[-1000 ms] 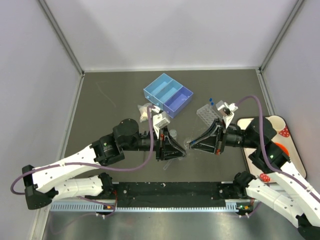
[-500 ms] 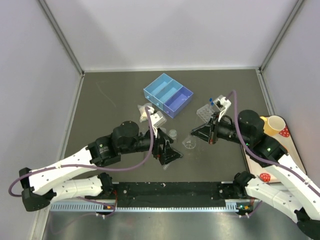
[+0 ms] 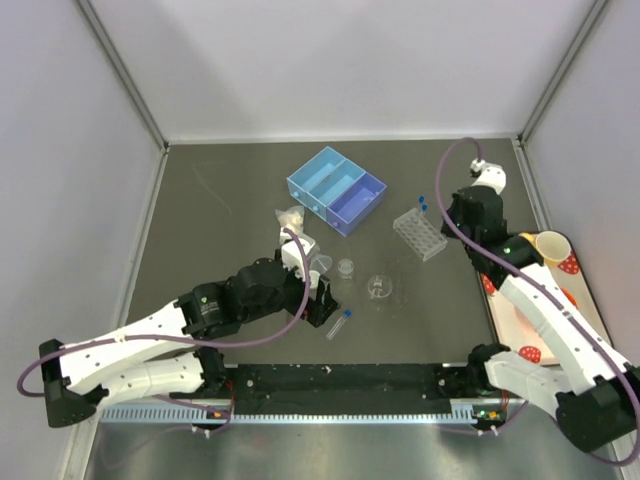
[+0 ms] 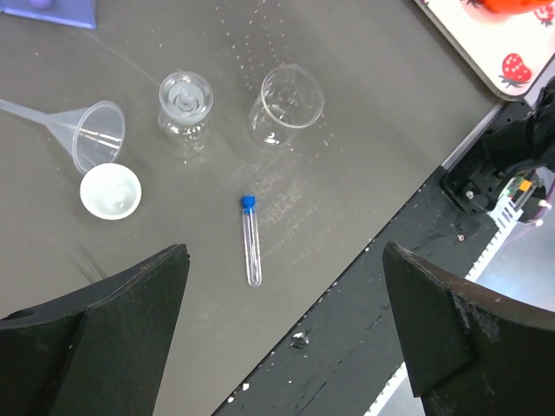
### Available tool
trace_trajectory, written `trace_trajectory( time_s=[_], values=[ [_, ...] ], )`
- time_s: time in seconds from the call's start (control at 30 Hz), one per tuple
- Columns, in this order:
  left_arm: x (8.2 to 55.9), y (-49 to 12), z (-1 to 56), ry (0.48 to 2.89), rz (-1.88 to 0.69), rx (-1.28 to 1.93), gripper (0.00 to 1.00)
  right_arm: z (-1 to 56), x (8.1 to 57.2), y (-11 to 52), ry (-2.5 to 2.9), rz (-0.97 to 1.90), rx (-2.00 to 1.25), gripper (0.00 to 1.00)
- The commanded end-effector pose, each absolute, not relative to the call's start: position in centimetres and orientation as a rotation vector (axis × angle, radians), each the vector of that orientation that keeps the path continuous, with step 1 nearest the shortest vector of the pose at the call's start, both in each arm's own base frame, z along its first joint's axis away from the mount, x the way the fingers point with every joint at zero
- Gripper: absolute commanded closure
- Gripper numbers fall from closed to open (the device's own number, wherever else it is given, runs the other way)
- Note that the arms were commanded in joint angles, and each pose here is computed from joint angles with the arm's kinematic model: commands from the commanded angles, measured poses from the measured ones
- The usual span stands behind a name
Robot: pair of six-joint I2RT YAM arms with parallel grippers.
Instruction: Organize the chemistry lab equipment
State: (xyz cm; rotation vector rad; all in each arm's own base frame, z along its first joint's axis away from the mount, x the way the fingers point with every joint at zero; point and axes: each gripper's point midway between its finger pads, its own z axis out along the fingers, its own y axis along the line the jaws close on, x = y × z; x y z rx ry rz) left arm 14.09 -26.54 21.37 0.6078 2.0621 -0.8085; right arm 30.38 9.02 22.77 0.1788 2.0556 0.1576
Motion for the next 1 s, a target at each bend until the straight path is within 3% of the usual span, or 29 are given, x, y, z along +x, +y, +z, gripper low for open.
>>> trace_trajectory(
  time_s=[0.0,0.97],
  values=[
    [14.6,-26.4,21.6,2.026,-0.811,0.565,0.01,22.8,33.6,5.0,1.936,0.028,0.431,1.0],
    [14.1,-26.3,19.1,2.031,-0.819,0.58,0.01,17.3,41.5,6.6,1.97,-0.021,0.392,1.0]
  ],
)
